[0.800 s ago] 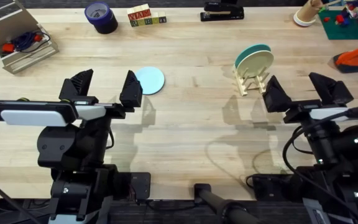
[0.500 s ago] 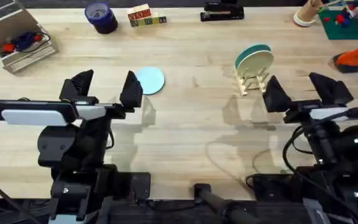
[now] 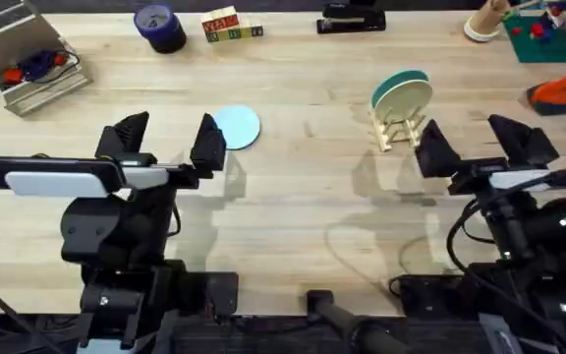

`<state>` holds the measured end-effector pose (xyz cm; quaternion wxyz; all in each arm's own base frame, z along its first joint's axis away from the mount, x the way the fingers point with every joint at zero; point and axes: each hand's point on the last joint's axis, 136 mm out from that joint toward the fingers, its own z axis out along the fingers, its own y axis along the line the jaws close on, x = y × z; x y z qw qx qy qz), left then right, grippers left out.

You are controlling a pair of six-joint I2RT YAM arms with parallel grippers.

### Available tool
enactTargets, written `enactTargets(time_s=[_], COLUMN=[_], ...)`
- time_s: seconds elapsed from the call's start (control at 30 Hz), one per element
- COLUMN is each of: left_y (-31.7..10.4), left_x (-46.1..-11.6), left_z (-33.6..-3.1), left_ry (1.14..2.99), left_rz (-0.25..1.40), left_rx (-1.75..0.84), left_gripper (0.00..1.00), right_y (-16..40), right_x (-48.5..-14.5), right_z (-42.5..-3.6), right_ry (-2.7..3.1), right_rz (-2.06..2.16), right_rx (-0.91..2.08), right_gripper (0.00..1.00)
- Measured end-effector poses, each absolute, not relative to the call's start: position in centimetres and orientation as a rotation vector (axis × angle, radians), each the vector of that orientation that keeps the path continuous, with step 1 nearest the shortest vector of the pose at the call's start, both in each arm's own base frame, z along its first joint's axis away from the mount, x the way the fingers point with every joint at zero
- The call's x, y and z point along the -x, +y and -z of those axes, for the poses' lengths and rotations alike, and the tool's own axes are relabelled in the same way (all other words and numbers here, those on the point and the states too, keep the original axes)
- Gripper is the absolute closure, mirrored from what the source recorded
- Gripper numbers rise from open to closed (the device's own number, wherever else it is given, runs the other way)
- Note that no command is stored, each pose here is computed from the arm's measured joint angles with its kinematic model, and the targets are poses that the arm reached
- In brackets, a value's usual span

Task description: Pick up the plates from the table one by one and place each into a slot on the dish rack.

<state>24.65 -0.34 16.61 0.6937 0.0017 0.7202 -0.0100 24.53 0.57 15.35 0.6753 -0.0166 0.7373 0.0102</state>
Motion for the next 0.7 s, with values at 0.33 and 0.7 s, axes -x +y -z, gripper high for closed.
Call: enactTargets(time_s=[0.33,0.7], left_y=[-0.3,-0.7], left_x=[-24.9,-29.4], left_z=[-17.3,-24.0], left_ry=[1.652,1.784], left_rz=[0.022,0.038], left_rx=[-0.003,-0.016], left_gripper=[0.008,0.007], right_y=[0.7,1.0], right_x=[-23.9,-26.8], right_z=[-16.0,-23.2], right_ry=[1.798,1.994], right_rz=[-0.041,-0.071], right_rx=[0.028,0.033], right_gripper=[0.007,0.007])
